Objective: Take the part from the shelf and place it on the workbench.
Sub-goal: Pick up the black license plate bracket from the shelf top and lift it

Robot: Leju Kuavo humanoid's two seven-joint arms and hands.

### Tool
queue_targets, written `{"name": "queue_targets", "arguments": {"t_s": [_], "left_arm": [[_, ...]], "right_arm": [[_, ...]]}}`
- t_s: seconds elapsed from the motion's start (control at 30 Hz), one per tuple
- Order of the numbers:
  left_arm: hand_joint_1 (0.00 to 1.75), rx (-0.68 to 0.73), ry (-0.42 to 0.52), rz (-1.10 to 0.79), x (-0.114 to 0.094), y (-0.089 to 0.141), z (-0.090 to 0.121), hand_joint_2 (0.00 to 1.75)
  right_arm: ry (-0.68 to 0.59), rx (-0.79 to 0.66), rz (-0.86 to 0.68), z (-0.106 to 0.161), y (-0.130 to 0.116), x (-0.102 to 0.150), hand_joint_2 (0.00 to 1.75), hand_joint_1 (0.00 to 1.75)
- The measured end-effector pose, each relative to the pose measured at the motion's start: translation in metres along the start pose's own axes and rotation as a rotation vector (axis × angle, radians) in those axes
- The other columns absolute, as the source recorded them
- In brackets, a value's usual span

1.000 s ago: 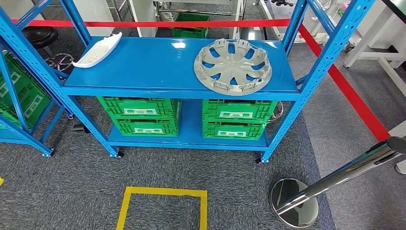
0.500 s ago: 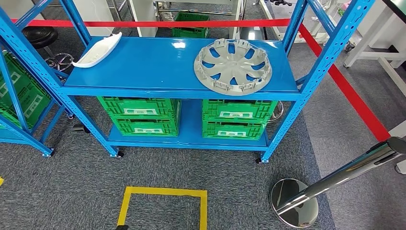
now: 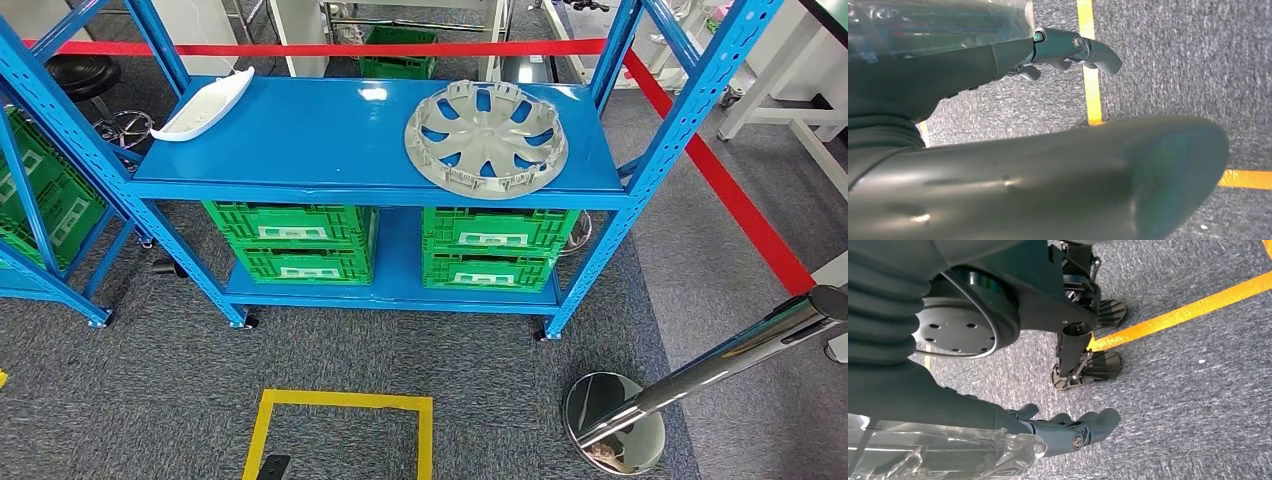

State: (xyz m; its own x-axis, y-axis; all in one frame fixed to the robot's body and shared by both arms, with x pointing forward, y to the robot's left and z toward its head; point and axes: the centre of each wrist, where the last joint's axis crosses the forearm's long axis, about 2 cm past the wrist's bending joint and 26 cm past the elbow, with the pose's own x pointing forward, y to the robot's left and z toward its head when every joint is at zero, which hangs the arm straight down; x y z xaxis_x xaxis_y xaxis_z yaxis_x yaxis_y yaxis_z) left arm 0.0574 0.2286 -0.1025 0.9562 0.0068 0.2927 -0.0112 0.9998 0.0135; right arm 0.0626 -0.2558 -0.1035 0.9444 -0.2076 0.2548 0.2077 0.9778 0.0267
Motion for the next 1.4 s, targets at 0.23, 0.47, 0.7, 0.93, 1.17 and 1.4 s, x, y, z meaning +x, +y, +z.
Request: {"name": "queue_targets", "arguments": {"t_s": [0.23, 0.47, 0.7, 0.93, 1.17, 1.4], "left_arm": [[0.0, 0.001, -0.002, -0.031, 0.006, -0.008, 0.0, 0.0], [0.0, 0.008, 0.0, -0.055, 0.011, -0.014, 0.0, 0.0], [0.0, 0.008, -0.008, -0.107, 0.015, -0.018, 0.0, 0.0], [0.0, 0.004, -0.014, -0.172, 0.015, -0.02, 0.0, 0.0], [0.0, 0.0, -0.02, -0.221, 0.016, -0.02, 0.0, 0.0], [0.0, -0.007, -0.023, -0.258, 0.017, -0.02, 0.0, 0.0]], "right_arm": [[-0.054, -0.087, -0.007, -0.003, -0.012, 0.025, 0.0, 0.0], [-0.125, -0.21, -0.011, -0.004, -0.032, 0.054, 0.0, 0.0], [-0.252, -0.343, 0.042, 0.001, -0.063, 0.099, 0.0, 0.0], [-0.342, -0.399, 0.173, 0.012, -0.077, 0.135, 0.0, 0.0], [-0.453, -0.437, 0.3, 0.029, -0.08, 0.176, 0.0, 0.0], [-0.585, -0.488, 0.461, 0.052, -0.072, 0.226, 0.0, 0.0]]}}
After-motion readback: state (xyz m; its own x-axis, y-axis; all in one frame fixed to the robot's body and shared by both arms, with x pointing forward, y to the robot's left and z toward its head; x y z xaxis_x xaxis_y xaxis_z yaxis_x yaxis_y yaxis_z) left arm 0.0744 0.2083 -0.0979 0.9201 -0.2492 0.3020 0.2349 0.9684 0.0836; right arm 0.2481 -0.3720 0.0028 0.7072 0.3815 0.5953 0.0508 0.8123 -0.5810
